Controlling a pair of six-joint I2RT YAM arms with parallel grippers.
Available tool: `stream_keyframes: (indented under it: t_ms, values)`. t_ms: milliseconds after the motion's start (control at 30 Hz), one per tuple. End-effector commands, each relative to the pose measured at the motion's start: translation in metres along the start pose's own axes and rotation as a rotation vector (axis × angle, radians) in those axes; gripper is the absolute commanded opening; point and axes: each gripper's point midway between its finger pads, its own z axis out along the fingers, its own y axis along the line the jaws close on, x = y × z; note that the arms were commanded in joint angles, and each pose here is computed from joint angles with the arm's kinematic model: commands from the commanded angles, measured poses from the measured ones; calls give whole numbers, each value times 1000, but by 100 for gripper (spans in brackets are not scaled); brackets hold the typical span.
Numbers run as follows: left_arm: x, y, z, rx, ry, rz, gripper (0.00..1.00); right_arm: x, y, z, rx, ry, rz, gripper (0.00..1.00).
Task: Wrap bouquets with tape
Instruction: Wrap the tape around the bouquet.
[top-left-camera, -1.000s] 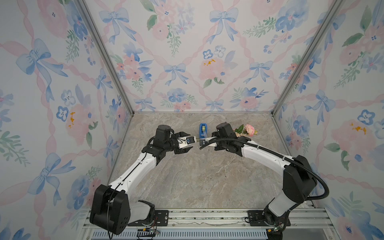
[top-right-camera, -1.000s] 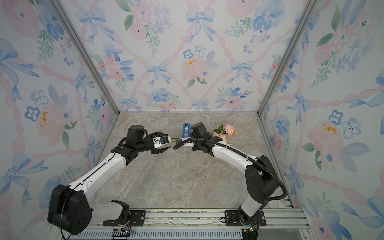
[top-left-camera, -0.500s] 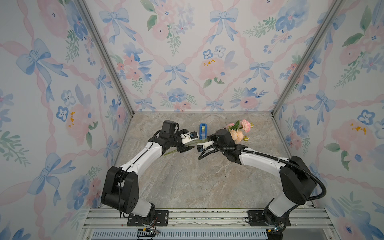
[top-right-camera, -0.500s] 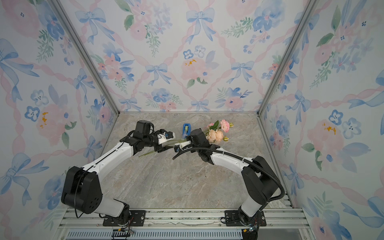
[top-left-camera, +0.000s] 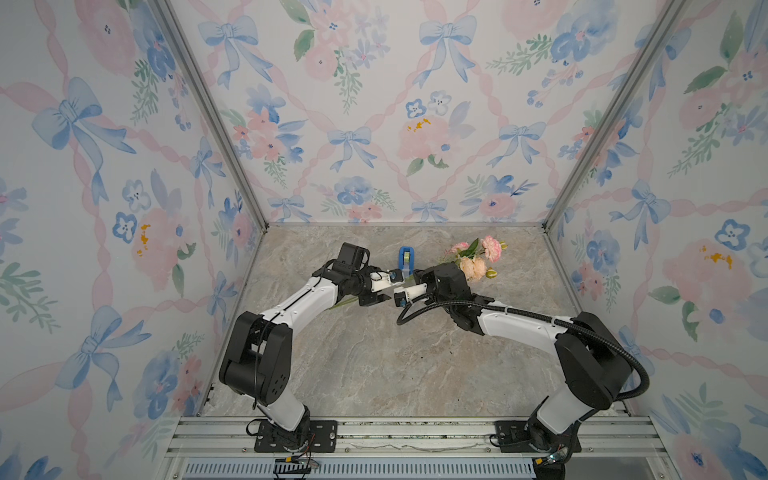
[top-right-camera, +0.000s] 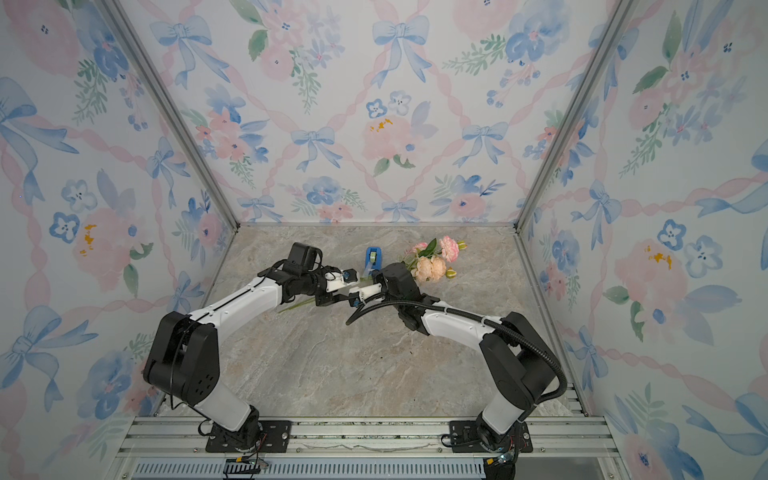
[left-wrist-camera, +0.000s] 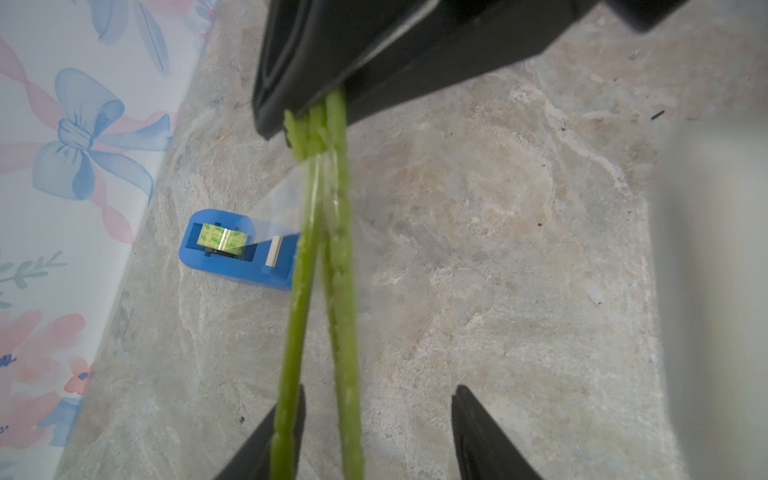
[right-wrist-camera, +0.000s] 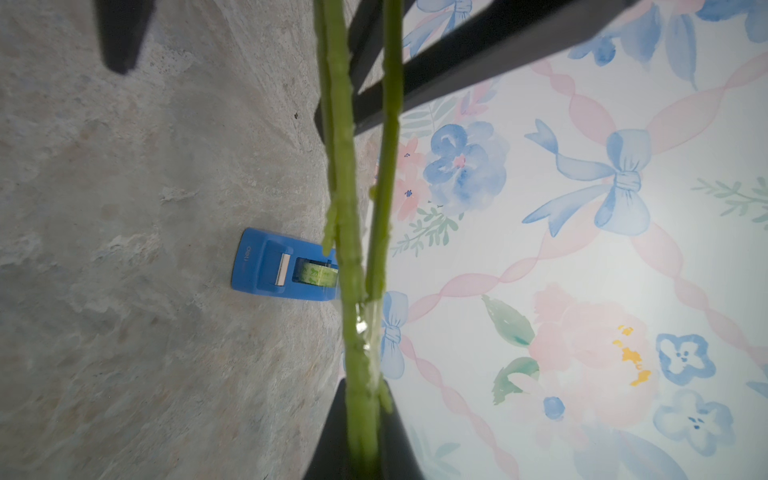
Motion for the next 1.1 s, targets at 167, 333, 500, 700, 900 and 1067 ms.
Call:
stream_keyframes:
  t_ms: [167,333,500,700,900,1067]
  values:
    - [-3,3,-3,3,2,76,0,-10,-3,-16,-81,-18,130,27]
    - [-7,5,-4,-45,46,120,0,9,-3,-38,-71,24,286,63]
    - [-14,17,-11,-168,21,150,0,21,-10,-69,-84,12,455,75]
    - [-30,31,-36,-461,-24,286,0,35,-41,-91,-253,-82,808,89]
    - [-59,24,-68,-638,-165,389,0,21,-40,-91,-408,-108,858,84]
    - [-55,3,-56,-603,-154,472,0,5,-33,-86,-533,-110,853,79]
